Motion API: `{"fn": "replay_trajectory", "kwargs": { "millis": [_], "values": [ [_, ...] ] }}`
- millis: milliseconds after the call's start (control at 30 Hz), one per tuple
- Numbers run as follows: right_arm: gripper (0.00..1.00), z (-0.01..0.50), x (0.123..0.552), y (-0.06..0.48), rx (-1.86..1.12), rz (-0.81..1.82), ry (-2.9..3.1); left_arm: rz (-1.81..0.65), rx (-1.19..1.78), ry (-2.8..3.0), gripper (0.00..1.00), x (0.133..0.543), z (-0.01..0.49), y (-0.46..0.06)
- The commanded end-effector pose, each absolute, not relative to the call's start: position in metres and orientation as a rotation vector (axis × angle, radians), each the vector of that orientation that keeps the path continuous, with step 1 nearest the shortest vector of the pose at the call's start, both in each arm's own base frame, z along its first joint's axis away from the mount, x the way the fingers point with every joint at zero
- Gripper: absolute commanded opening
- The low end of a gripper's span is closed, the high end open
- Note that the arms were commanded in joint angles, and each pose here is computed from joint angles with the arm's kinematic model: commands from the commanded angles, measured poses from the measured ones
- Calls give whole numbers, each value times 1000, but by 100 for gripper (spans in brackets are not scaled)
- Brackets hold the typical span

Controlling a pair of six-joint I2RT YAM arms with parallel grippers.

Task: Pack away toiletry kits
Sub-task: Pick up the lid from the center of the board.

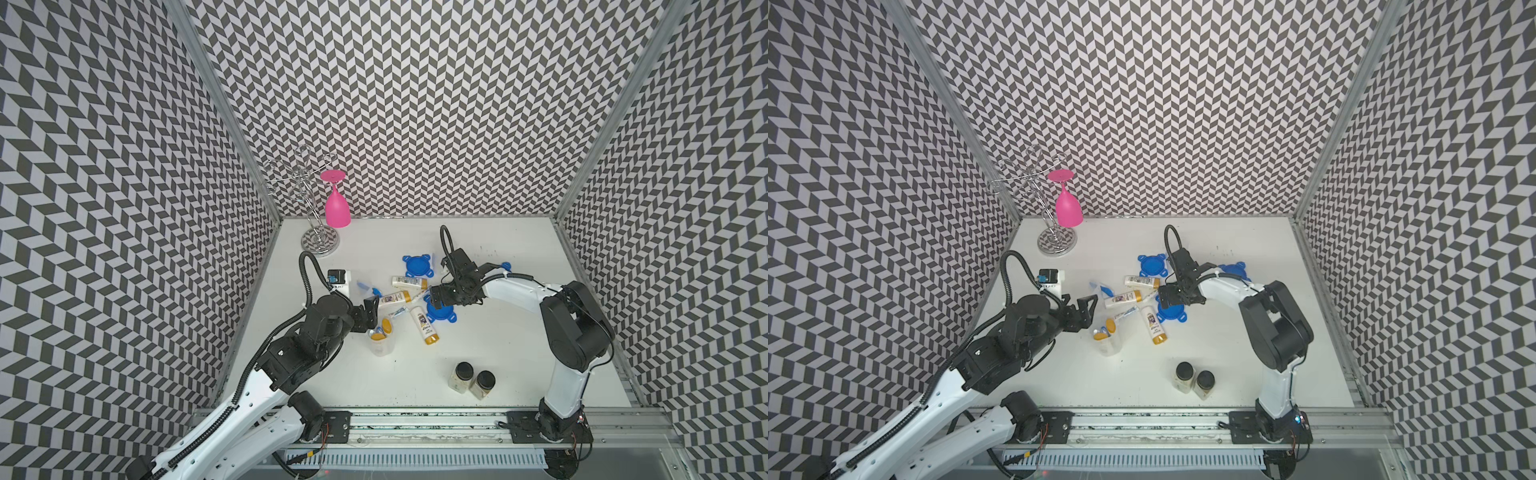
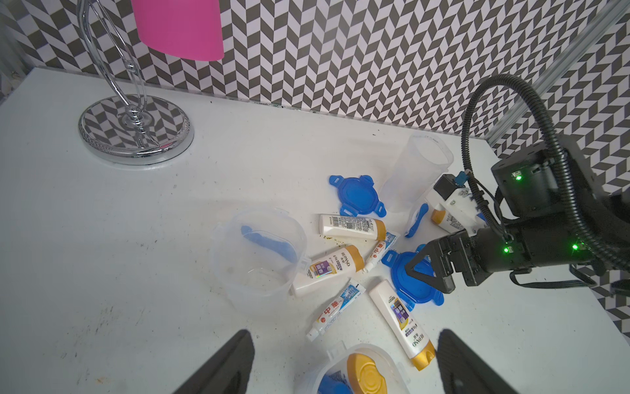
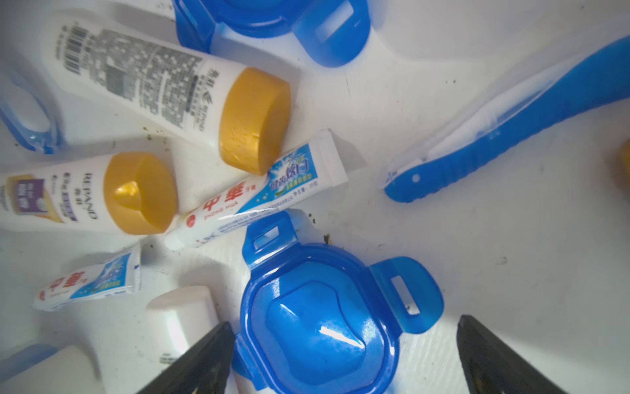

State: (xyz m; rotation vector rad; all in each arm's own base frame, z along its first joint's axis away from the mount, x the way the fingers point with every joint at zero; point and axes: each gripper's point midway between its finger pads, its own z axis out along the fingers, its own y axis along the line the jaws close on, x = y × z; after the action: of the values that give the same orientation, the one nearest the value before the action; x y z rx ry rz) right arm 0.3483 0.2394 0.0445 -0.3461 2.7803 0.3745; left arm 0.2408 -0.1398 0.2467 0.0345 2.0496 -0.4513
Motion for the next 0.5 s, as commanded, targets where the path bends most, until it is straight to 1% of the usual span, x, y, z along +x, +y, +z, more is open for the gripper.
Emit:
{"fn": "replay_trajectory", "kwargs": {
  "millis": [0,333,467],
  "values": [
    [100,40,345,255,-346,409,2794,-449,35,2045,86,242,246,-139],
    [100,7,343,262,-406,239,2839,-444,39,2044,86,242,246,-134],
    [100,4,339,259,-472,125,2825,-437,29,2039,86,242,247,-128]
  ]
}}
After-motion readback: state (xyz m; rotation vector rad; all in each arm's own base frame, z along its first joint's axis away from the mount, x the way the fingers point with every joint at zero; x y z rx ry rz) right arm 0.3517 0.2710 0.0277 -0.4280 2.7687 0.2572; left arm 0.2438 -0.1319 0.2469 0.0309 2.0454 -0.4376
